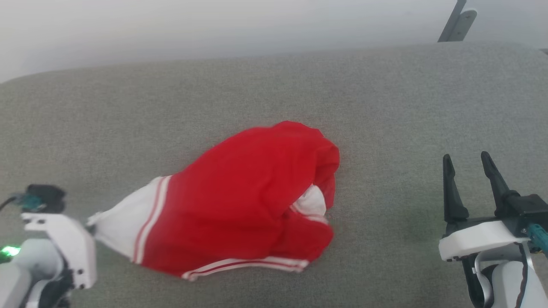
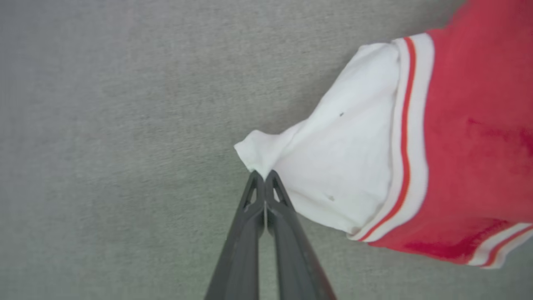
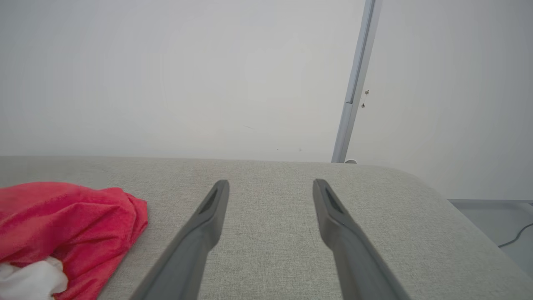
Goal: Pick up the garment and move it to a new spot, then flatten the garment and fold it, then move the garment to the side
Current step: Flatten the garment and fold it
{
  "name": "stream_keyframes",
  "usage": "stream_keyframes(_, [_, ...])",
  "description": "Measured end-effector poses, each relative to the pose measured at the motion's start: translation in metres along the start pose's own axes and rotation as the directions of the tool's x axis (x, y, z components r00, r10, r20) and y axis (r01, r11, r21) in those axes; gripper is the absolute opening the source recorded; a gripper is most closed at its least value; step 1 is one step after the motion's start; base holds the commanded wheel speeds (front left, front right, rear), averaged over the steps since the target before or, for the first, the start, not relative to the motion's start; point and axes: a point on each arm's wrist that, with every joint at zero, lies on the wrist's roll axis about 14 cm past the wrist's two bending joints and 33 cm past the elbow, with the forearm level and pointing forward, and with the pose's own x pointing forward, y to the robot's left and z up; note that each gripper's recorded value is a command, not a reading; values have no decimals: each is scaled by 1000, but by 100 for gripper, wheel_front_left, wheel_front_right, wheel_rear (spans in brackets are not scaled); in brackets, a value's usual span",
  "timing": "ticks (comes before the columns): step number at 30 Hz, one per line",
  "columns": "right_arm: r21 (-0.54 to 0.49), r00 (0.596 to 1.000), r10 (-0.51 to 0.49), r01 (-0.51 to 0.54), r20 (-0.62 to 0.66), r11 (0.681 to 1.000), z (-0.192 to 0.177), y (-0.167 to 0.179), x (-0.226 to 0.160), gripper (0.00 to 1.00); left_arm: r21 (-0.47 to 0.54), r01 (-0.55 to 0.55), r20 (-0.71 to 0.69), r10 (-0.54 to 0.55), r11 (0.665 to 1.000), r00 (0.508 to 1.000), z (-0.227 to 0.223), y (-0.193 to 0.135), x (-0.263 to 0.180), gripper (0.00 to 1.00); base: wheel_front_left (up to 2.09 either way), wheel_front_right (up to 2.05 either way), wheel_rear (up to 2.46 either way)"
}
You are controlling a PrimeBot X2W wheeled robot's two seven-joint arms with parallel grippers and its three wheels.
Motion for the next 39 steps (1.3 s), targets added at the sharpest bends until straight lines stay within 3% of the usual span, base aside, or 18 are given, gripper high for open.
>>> stream_keyframes(9, [7,1000,10,-10,-6,1000,-1,3,-4,100,-41,-173,-104,168,984,980,-40,54,-11,0,0,0,0])
stream_keyframes(13, [16,1000,20,-20,-13,1000,-3,6,-6,100,-105,-148,-127,135,983,983,-55,48,-4,0,0,0,0])
stream_keyframes(14, [15,1000,21,-21,-13,1000,-3,6,-7,100,-107,-138,-122,125,985,985,-55,45,-2,7,0,0,0])
stream_keyframes(16, [18,1000,29,-29,-12,999,-2,7,-7,100,-115,-125,-106,113,985,988,-53,43,-1,32,0,0,0])
stream_keyframes(17, [19,999,36,-36,-12,999,-2,9,-7,100,-113,-120,-94,109,986,990,-51,42,0,62,0,0,0])
stream_keyframes(18, [20,999,44,-44,-12,999,-2,11,-7,100,-114,-112,-80,103,987,991,-48,41,0,100,0,0,0])
stream_keyframes(24, [30,984,176,-175,-36,984,-8,46,-8,100,-128,-91,31,95,988,995,-25,42,-12,100,0,0,0])
stream_keyframes(29, [59,939,327,-322,-104,945,-28,85,-18,100,-144,-71,222,102,987,970,10,41,-34,100,0,0,0])
stream_keyframes(33, [109,880,440,-426,-178,898,-41,116,-26,100,-151,-49,410,108,987,906,31,39,-58,100,0,0,0])
stream_keyframes(39, [185,756,579,-549,-304,815,-59,155,-43,100,-213,-71,630,193,974,752,43,48,-101,100,0,0,0])
